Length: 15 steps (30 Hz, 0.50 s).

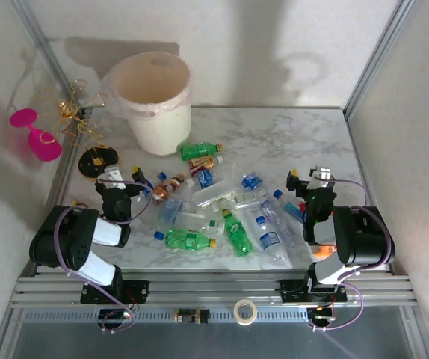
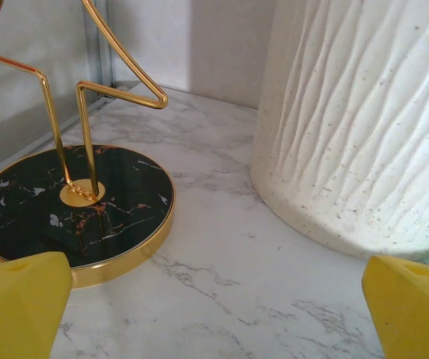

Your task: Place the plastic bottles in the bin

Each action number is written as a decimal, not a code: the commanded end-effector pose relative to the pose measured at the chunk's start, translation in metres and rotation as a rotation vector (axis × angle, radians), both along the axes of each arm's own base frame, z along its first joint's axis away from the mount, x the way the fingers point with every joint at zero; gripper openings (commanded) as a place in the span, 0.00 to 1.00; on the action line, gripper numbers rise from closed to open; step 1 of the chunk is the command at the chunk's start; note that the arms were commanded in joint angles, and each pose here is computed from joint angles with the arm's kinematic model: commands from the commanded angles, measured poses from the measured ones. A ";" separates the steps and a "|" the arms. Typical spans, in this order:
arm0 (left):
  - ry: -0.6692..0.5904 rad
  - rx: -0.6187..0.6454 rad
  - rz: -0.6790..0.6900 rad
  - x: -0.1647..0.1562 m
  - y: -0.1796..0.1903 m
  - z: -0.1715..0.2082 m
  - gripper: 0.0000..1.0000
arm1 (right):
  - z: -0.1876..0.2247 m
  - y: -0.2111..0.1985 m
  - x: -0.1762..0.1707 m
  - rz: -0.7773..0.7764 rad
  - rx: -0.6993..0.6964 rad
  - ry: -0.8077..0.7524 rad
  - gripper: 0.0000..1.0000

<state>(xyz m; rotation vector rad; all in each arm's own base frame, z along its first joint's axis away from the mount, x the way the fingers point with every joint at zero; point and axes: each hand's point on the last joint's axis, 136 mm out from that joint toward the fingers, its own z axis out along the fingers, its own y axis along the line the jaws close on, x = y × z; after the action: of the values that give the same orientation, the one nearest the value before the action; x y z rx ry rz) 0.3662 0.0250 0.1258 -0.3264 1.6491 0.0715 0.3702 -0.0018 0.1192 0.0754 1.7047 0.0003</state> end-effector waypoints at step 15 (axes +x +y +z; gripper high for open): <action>-0.018 -0.002 -0.003 0.004 0.001 0.006 0.99 | 0.006 0.001 0.004 0.013 -0.009 -0.019 0.99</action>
<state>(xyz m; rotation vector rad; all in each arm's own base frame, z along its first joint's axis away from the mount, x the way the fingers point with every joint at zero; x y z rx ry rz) 0.3663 0.0250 0.1259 -0.3264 1.6487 0.0714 0.3702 -0.0018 0.1191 0.0754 1.7051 0.0003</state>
